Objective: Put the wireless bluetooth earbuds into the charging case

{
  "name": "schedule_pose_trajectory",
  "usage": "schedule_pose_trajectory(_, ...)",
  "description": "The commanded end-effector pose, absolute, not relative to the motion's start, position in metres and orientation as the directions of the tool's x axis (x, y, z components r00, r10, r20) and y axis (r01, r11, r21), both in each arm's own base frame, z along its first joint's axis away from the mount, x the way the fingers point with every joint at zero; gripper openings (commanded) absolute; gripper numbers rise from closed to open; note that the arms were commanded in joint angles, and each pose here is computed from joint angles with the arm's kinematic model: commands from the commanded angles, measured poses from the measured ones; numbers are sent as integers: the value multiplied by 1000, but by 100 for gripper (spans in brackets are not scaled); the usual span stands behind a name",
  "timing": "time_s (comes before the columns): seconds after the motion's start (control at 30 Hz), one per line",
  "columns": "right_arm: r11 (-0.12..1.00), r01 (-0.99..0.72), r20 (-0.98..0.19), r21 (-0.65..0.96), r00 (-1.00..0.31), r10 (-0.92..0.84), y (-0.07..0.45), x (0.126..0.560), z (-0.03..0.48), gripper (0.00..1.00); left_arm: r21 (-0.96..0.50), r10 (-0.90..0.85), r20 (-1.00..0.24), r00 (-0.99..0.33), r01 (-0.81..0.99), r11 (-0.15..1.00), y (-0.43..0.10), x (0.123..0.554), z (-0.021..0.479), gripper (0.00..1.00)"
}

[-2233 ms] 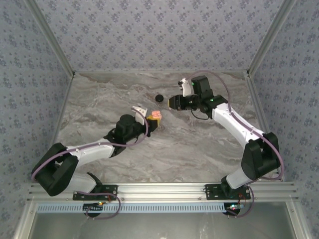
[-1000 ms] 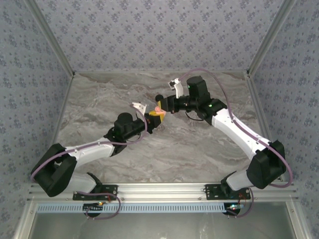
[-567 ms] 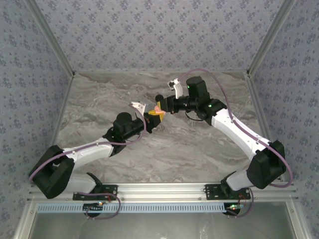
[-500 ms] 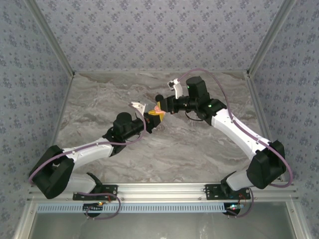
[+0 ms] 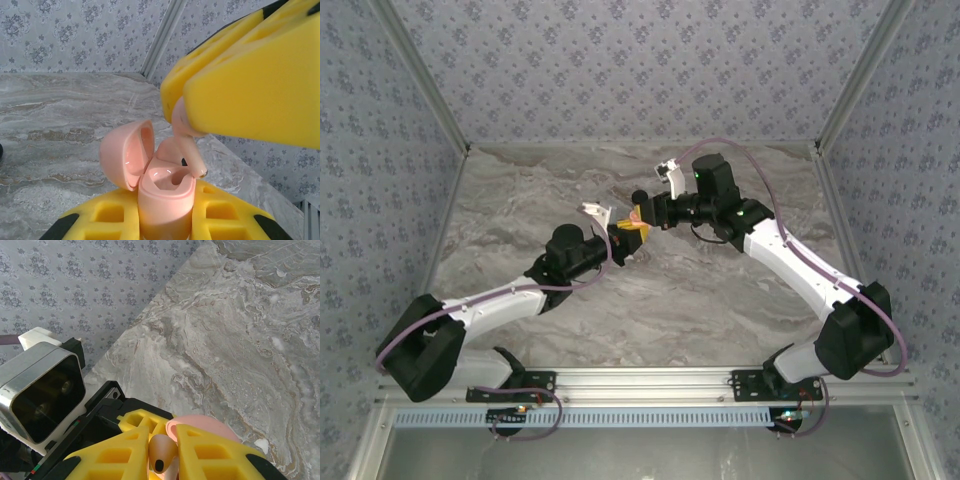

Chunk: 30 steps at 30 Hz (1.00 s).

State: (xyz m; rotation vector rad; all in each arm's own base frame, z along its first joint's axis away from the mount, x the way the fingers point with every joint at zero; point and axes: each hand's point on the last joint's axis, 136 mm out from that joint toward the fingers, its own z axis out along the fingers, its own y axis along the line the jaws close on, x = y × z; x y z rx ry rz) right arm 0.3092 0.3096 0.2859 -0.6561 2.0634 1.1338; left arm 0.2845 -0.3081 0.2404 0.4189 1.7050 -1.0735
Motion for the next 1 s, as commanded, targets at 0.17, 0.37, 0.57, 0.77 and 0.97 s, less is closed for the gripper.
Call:
schedule_pose_trajectory(0.17,496,-715,-781,493,-615,-110,310,309,290,20,-439,-260,-898,-355,755,488,-312,278,278,18)
schedule_pose_trajectory(0.37,494,-717,-783,492,-612,-109,310,309,292,20,-440,-253,-898,-360,757,484,-313,276,277,18)
schedule_pose_trajectory(0.57,493,-718,-784,491,-611,-109,311,309,292,20,-438,-247,-899,-361,760,481,-313,276,278,18)
schedule_pose_trajectory(0.77,493,-717,-782,492,-614,-112,312,309,291,20,-441,-252,-897,-362,760,478,-314,276,279,18)
schedule_pose_trajectory(0.97,493,-719,-782,490,-613,-117,312,308,291,19,-450,-262,-893,-367,754,479,-313,277,280,18)
